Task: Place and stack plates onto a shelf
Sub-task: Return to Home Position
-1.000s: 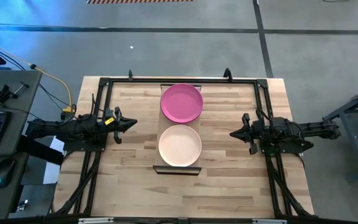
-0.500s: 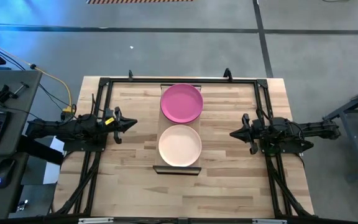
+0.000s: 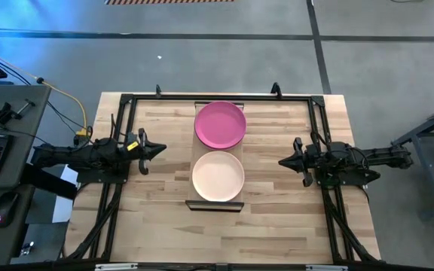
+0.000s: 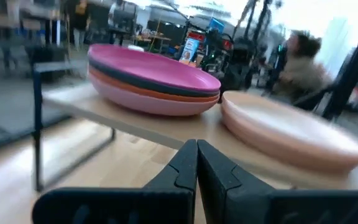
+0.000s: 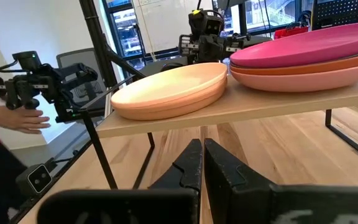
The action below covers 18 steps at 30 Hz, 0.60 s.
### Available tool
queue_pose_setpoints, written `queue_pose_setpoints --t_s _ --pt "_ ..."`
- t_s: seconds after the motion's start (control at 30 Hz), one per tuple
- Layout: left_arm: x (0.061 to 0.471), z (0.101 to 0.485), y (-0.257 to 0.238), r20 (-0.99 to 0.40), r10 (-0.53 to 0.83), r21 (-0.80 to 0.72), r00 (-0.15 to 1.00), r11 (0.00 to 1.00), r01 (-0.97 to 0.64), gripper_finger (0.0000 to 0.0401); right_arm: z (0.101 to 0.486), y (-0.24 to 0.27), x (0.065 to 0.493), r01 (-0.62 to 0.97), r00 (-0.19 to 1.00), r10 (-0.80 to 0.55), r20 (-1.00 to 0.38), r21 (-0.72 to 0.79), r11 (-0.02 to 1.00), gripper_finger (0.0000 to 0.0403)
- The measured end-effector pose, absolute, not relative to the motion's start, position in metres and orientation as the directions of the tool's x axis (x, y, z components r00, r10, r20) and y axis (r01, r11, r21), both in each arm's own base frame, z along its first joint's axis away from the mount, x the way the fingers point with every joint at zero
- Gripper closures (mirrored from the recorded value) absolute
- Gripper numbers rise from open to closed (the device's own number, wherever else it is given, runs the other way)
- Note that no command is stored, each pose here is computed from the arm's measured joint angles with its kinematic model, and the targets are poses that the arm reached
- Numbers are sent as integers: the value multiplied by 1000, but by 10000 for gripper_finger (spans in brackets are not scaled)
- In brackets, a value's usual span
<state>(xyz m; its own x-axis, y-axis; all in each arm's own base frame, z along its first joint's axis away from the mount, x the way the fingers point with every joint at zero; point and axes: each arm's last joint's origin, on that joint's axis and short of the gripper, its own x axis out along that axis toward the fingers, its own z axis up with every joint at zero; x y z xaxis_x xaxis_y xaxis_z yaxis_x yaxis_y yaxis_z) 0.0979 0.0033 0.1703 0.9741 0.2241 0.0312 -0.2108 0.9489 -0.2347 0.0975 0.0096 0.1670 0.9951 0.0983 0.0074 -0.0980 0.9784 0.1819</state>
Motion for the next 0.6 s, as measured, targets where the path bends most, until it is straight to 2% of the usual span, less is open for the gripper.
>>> queue_pose_setpoints --t_s 0.07,0.2,0.47,0.6 --pt "98 170 3 29 203 -124 979 972 -198 400 167 10 98 -98 995 98 7 182 978 402" --pt "101 164 -2 -37 35 49 999 998 -33 400 167 10 98 -98 995 98 7 182 978 402" --pt "106 156 -4 -133 5 -89 991 996 -17 400 167 10 98 -98 995 98 7 182 978 402" --pt "107 156 -4 -135 4 -96 991 995 -17 400 167 10 98 -98 995 98 7 182 978 402"
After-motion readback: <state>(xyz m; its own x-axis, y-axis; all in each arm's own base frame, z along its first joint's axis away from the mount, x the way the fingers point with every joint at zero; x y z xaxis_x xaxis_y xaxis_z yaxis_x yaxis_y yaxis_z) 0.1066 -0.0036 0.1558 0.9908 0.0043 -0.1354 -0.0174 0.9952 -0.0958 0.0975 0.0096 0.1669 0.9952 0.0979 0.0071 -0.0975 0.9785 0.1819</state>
